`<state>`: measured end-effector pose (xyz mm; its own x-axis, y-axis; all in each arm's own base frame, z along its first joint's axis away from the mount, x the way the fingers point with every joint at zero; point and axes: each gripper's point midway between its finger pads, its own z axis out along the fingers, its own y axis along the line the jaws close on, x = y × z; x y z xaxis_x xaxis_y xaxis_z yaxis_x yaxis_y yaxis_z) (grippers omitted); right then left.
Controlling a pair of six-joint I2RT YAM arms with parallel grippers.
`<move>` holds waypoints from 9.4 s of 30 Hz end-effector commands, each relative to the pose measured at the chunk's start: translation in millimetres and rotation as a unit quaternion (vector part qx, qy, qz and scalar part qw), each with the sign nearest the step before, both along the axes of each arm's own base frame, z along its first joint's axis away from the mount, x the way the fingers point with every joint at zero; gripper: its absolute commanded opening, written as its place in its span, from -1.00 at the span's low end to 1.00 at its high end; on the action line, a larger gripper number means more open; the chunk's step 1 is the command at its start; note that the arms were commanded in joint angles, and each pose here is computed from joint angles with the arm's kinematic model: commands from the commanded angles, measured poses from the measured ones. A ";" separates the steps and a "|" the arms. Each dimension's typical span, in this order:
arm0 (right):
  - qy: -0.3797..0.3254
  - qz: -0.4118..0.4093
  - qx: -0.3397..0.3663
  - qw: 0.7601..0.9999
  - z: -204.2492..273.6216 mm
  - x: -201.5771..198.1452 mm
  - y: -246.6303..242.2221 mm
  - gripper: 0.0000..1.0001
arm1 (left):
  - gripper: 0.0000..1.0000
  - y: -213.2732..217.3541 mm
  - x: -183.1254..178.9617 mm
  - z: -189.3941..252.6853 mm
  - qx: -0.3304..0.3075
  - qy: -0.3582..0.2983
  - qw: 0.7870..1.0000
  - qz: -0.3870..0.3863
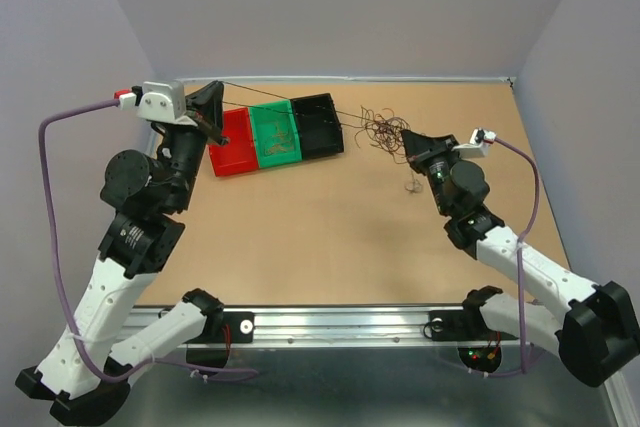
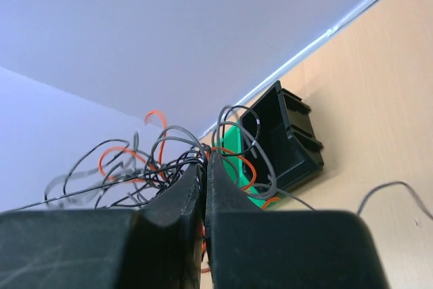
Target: Untangle the cables
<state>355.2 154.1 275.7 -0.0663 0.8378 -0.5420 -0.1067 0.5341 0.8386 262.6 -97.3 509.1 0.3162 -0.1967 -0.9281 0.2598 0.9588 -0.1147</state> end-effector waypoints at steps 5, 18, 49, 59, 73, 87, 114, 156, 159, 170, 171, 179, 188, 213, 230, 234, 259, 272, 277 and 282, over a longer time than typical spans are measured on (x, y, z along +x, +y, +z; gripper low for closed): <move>0.033 -0.039 -0.192 0.980 -21.2 -4.7 -50.5 -0.99 | -1.00 32.5 -86.0 123.3 -0.019 -0.237 0.971 -0.014; -0.103 0.186 -0.360 0.908 55.9 -73.4 164.6 -0.99 | -1.00 -189.0 -15.7 -53.4 0.243 -0.071 0.921 -0.295; -0.014 -0.054 -0.097 0.994 32.8 -40.2 -180.2 -0.99 | -1.00 45.7 -7.8 115.9 0.080 -0.168 0.982 -0.016; -0.031 0.043 -0.180 0.982 60.7 -54.6 -129.1 -0.99 | -1.00 -30.6 49.4 50.3 0.128 -0.067 0.986 -0.084; 0.085 0.098 -0.284 0.950 10.7 -24.6 -45.9 -0.99 | -1.00 -101.4 63.0 -59.4 0.215 -0.028 0.960 -0.176; 0.089 0.189 -0.403 0.891 -14.5 -45.6 37.1 0.56 | -1.00 -98.1 32.2 -78.8 0.196 -0.059 0.959 -0.198; -0.037 0.272 -0.368 0.889 1.5 -66.1 82.4 0.96 | -1.00 48.2 3.7 48.1 0.047 -0.115 0.987 0.100; -0.042 0.252 -0.372 0.893 3.8 -61.5 77.4 0.96 | -1.00 76.5 122.3 89.7 0.098 -0.079 0.969 0.212; -0.043 0.253 -0.371 0.892 3.8 -61.4 78.5 0.96 | -1.00 81.0 115.4 106.0 0.091 -0.096 0.966 0.223; -0.042 0.256 -0.371 0.891 2.7 -61.7 79.6 0.96 | -1.00 84.8 124.2 85.7 0.101 -0.086 0.962 0.237; -0.042 0.255 -0.372 0.891 2.5 -61.6 78.9 0.96 | -1.00 85.5 130.4 73.0 0.107 -0.076 0.962 0.238; -0.043 0.257 -0.371 0.891 3.1 -62.2 79.2 0.96 | -1.00 105.6 152.3 5.1 0.109 -0.024 0.968 0.224; -0.044 0.259 -0.371 0.891 3.3 -62.4 80.0 0.96 | -1.00 87.1 156.9 -127.0 0.131 0.040 0.978 0.158; -0.049 0.269 -0.363 0.891 6.3 -67.0 82.8 0.96 | -1.00 98.1 246.1 -471.2 0.322 0.516 0.770 0.191; -0.049 0.271 -0.365 0.889 5.2 -66.3 83.9 0.96 | 0.29 80.8 215.4 -329.4 0.245 0.402 0.870 0.148; -0.046 0.271 -0.366 0.889 3.5 -64.6 84.5 0.96 | 0.29 85.4 220.4 -308.3 0.242 0.396 0.874 0.144; -0.046 0.279 -0.367 0.886 0.7 -65.3 87.1 0.96 | 0.65 89.6 342.9 -312.8 0.231 0.398 0.881 0.107; -0.044 0.284 -0.366 0.885 -1.0 -64.9 89.3 0.96 | 0.02 59.7 317.3 -376.4 0.213 0.429 0.878 0.009; -0.044 0.284 -0.366 0.885 -1.0 -65.3 89.7 0.96 | -0.80 63.4 314.3 -375.8 0.209 0.419 0.883 0.024; -0.046 0.284 -0.364 0.886 0.7 -66.0 89.3 0.96 | -1.00 67.6 308.8 -372.4 0.211 0.412 0.886 0.036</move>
<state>288.9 237.7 267.0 -0.3303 0.0912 -0.9395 -0.5560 0.7855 0.2718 562.1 -33.3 68.2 -0.6367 0.2306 -0.7358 0.2250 0.9683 0.1087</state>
